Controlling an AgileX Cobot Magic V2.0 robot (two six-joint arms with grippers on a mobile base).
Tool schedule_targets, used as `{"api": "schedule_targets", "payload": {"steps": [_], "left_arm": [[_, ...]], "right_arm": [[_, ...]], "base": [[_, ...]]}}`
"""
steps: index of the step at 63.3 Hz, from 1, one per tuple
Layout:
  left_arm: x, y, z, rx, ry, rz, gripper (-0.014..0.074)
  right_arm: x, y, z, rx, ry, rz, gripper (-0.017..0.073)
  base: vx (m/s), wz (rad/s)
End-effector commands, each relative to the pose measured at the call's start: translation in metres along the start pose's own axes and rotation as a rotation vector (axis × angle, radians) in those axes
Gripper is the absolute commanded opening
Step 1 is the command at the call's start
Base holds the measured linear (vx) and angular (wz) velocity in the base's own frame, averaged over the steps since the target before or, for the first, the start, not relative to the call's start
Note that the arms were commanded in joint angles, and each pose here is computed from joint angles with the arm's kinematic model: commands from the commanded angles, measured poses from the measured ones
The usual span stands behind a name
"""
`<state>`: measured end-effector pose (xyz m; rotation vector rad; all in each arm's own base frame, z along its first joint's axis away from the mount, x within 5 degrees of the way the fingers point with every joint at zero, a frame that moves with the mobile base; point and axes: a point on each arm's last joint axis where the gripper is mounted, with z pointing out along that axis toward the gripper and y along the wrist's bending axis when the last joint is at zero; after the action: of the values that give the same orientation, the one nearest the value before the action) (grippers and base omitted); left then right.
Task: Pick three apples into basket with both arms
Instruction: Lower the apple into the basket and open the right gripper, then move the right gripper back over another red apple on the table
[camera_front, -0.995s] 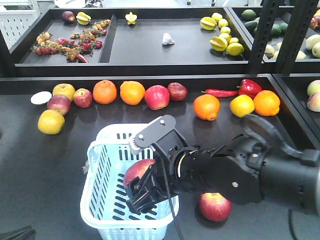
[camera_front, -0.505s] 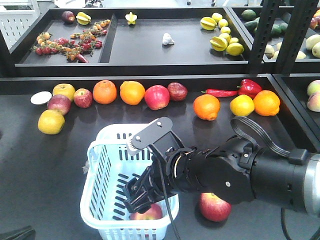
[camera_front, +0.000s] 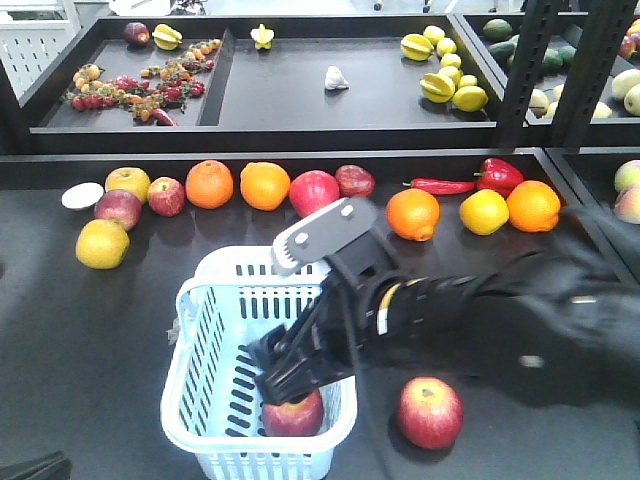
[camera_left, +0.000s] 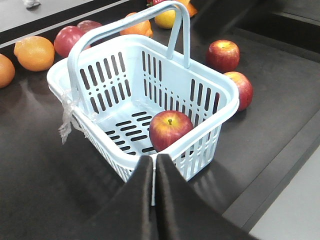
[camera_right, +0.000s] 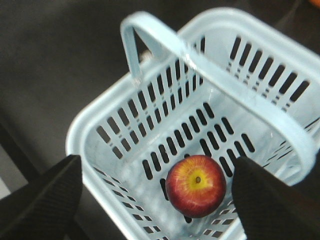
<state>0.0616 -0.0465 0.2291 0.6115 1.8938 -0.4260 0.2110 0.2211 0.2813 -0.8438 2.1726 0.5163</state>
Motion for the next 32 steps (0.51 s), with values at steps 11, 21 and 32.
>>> {"api": "schedule_targets", "payload": {"steps": [11,21,32], "left_arm": [[-0.015,0.001,-0.003,-0.006,-0.090,-0.020,-0.0006],[-0.015,0.001,-0.003,-0.006,-0.090,-0.020,-0.0006],[-0.015,0.001,-0.003,-0.006,-0.090,-0.020,-0.0006]], "right_arm": [[-0.026,0.006,-0.077,-0.014,-0.220,-0.027,0.0540],[-0.025,-0.002,-0.095,0.060,-0.224,-0.027,0.0499],[-0.012,-0.042,-0.101,0.257,-0.108,0.144,0.0423]], "base": [[0.00,0.00],[0.00,0.00],[0.00,0.00]]}}
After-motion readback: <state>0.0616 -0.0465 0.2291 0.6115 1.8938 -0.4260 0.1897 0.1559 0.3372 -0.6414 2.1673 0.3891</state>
